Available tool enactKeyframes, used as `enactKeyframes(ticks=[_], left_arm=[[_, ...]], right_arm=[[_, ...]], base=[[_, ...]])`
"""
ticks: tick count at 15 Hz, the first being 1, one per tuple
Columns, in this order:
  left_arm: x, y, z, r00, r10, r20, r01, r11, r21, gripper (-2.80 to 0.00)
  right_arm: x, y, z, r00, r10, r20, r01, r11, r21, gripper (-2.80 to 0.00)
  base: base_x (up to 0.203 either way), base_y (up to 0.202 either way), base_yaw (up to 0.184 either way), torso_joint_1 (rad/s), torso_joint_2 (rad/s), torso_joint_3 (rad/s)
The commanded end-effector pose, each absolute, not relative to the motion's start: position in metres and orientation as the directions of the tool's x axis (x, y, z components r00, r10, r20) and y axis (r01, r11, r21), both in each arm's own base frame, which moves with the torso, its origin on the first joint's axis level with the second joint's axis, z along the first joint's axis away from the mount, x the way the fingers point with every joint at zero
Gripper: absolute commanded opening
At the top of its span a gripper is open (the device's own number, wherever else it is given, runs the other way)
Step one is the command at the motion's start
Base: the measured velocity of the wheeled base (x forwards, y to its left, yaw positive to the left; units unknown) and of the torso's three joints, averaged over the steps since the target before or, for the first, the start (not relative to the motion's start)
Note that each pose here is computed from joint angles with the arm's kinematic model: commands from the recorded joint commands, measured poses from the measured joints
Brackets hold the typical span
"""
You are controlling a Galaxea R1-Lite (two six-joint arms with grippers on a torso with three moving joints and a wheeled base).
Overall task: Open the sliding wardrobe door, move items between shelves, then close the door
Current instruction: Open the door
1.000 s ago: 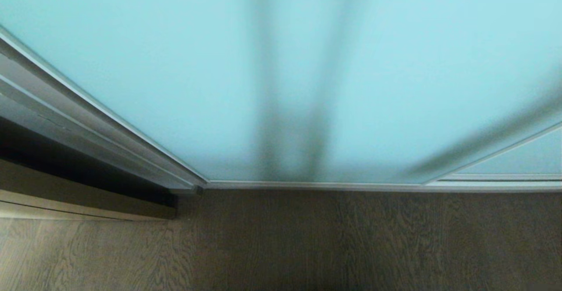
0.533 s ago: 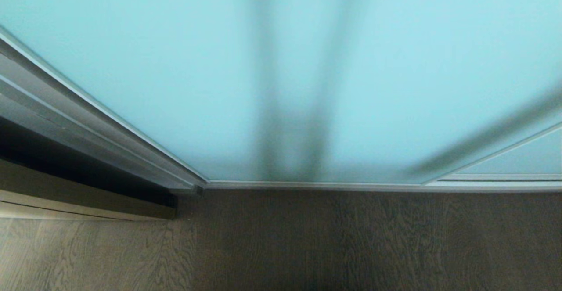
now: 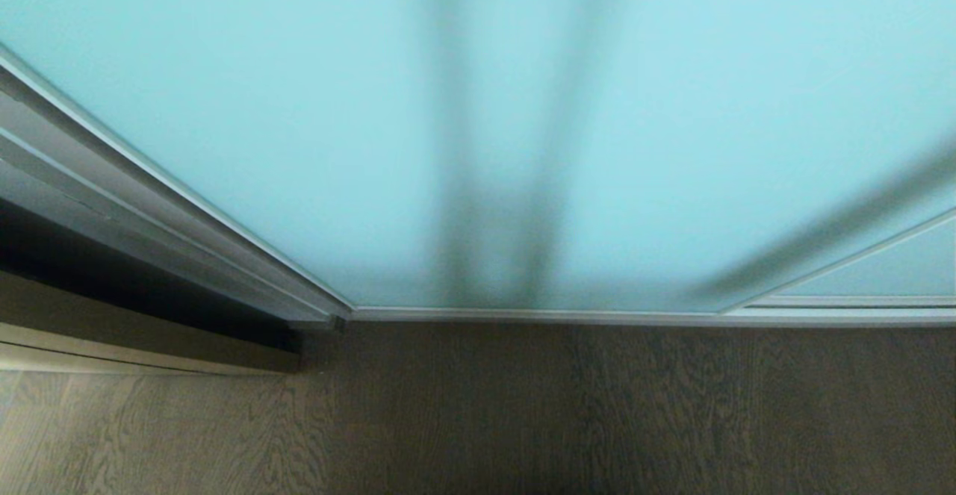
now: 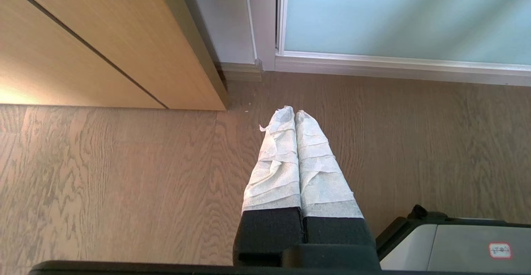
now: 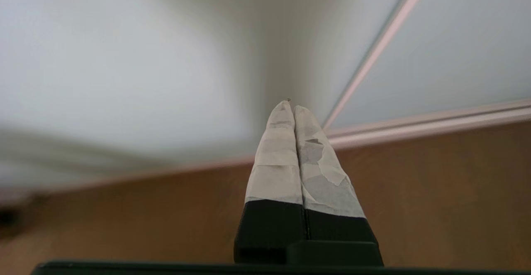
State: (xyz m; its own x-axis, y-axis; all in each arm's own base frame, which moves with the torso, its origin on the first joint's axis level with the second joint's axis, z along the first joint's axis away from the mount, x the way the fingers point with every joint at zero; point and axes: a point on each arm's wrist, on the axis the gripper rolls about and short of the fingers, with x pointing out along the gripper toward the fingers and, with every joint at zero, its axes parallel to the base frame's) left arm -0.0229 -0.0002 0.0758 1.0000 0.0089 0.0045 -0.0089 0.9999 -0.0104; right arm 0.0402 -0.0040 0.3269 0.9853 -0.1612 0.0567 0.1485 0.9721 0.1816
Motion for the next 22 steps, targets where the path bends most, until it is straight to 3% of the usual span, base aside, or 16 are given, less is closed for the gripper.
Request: enactKeyframes(ticks=[1, 7, 22], left_arm=[[-0.023, 0.0, 0.075, 1.0, 0.009, 0.002, -0.009, 1.0, -0.011, -2.8], [-0.023, 0.0, 0.075, 1.0, 0.009, 0.002, -0.009, 1.0, -0.011, -2.8], [-0.023, 0.0, 0.075, 1.0, 0.01, 0.002, -0.01, 1.0, -0.011, -2.8]], right_arm=[[0.054, -0.008, 0.327, 0.971, -0.236, 0.045, 0.227, 0.961, 0.159, -2.8], [0.085, -0.024, 0.329, 0.932, -0.36, 0.046, 0.35, 0.925, 0.151, -2.8], [0.122, -0.058, 0.331, 0.921, -0.379, 0.089, 0.364, 0.919, 0.153, -2.8]], base=[[0.0, 0.0, 0.0, 0.0, 0.0, 0.0], [0.0, 0.0, 0.0, 0.0, 0.0, 0.0], [0.0, 0.0, 0.0, 0.0, 0.0, 0.0]])
